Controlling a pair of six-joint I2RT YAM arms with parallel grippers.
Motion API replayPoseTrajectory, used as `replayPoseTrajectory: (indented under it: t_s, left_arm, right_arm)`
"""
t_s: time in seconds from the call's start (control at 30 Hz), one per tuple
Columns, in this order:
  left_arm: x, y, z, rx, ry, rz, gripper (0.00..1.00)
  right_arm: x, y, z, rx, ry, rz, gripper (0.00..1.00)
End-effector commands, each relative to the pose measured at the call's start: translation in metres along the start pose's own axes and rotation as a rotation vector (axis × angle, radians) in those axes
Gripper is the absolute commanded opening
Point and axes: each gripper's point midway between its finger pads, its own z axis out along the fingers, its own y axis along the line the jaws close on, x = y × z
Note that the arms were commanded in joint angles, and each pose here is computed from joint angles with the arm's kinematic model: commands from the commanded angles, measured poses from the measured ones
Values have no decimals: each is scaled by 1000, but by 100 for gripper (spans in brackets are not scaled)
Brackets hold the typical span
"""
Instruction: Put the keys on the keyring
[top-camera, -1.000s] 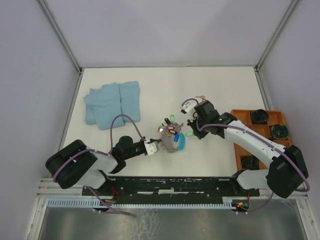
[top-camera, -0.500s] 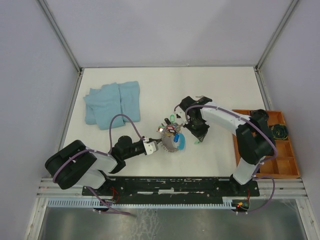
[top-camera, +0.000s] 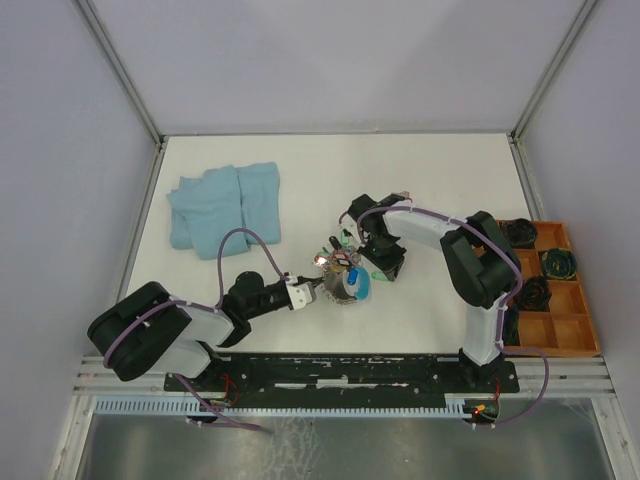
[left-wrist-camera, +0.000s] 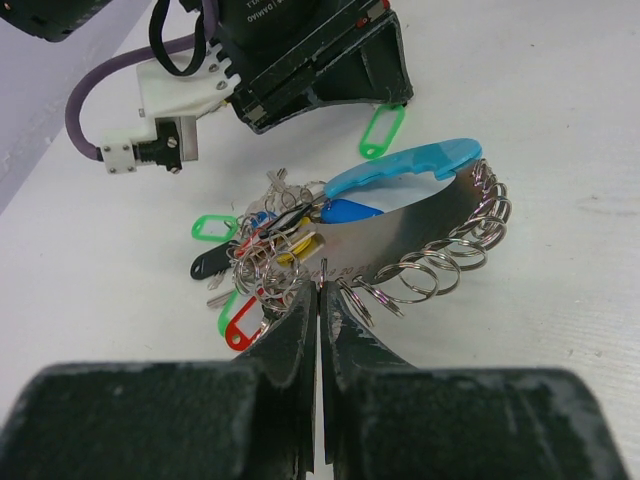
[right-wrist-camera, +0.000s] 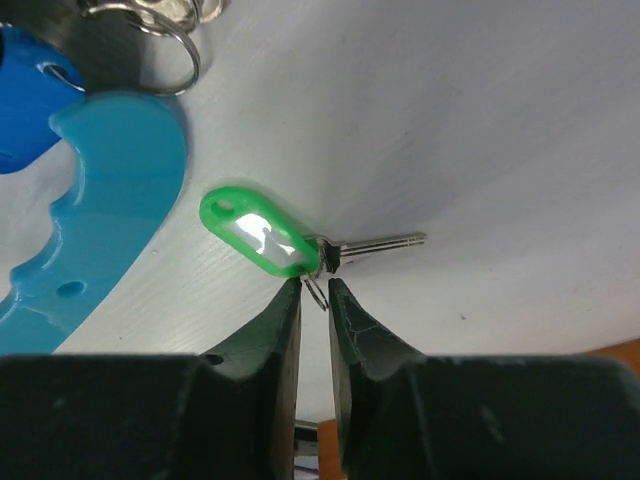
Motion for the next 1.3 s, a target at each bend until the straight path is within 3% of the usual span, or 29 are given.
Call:
replayPoseTrajectory:
  t_s: [0.0, 0.37, 0.5, 0.73, 1.27]
  left_arm:
    - [-19, 8, 1, -20, -68, 10, 3]
    - [-20, 8, 1, -17, -70, 10, 3]
    - [-19, 7, 1, -15, -69, 8, 3]
    - [-19, 7, 1, -16, -70, 9, 3]
    - [-18, 6, 2, -4, -66, 8, 3]
  right_arm:
    - [-10, -2, -20, 10, -133, 37, 27]
    - [-6, 7, -32, -6, -397, 237, 29]
    - [-8, 1, -41, 22, -511, 325, 37]
    - [-16, -4, -46, 11, -693, 459, 38]
    - [-13, -13, -4, -90, -746, 593, 32]
